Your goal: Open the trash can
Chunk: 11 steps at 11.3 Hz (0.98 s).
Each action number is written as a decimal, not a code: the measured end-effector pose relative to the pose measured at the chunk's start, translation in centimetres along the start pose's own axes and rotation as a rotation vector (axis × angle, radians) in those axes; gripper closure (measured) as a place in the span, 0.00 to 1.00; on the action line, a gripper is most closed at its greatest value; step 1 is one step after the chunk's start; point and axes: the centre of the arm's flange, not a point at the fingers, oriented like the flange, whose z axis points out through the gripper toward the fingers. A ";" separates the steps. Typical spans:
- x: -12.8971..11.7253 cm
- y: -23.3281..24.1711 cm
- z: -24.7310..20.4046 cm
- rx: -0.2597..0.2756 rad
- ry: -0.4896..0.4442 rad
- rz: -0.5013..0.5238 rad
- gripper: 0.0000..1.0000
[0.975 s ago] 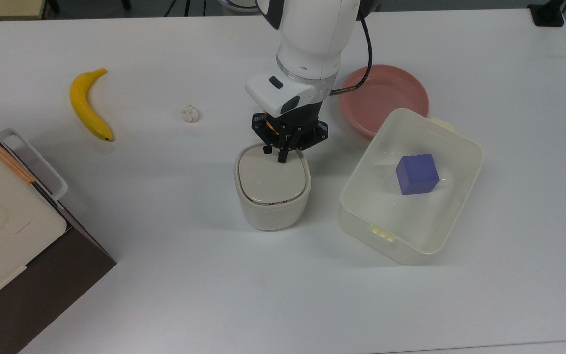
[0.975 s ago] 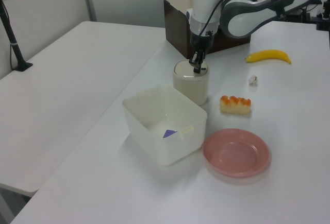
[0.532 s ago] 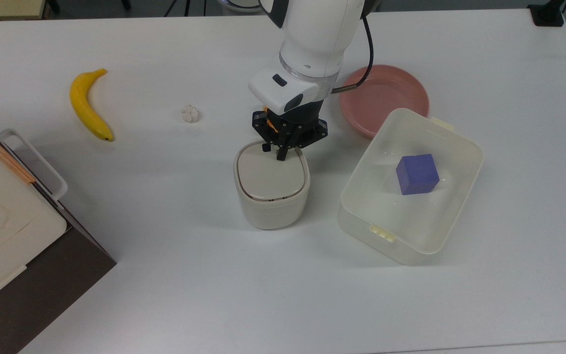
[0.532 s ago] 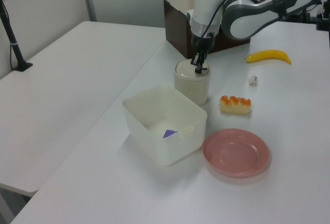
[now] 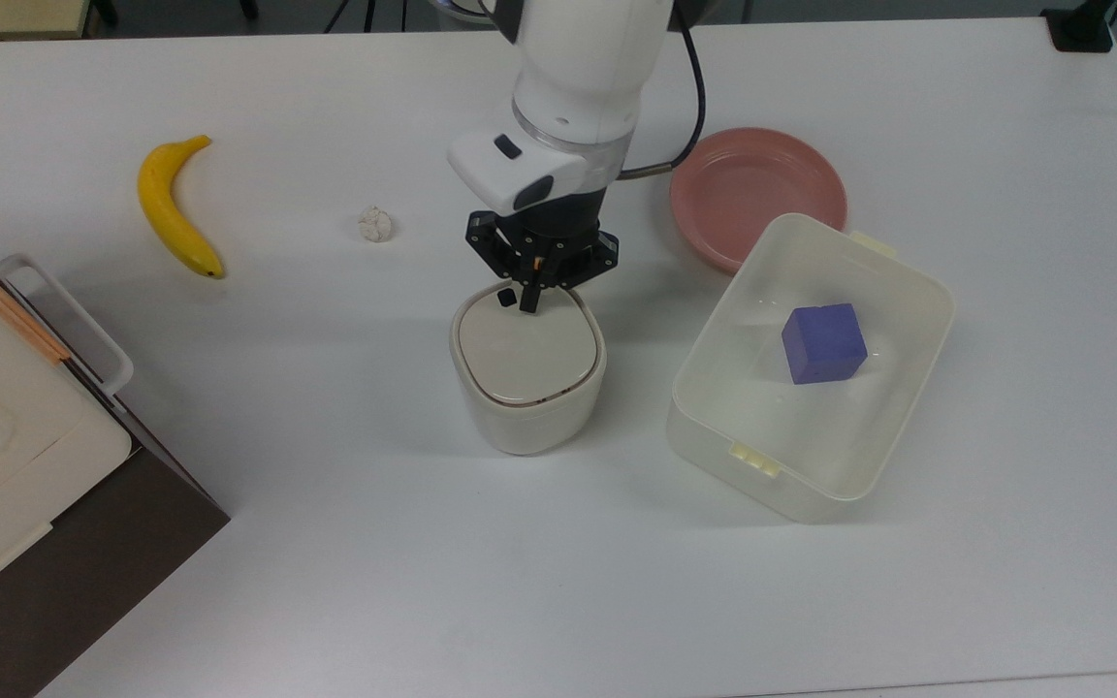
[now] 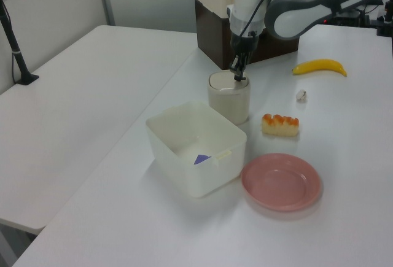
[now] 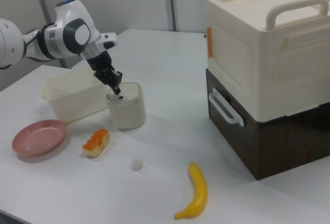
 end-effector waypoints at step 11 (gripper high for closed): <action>0.2 4.0 -6.3 0.069 0.005 0.111 0.99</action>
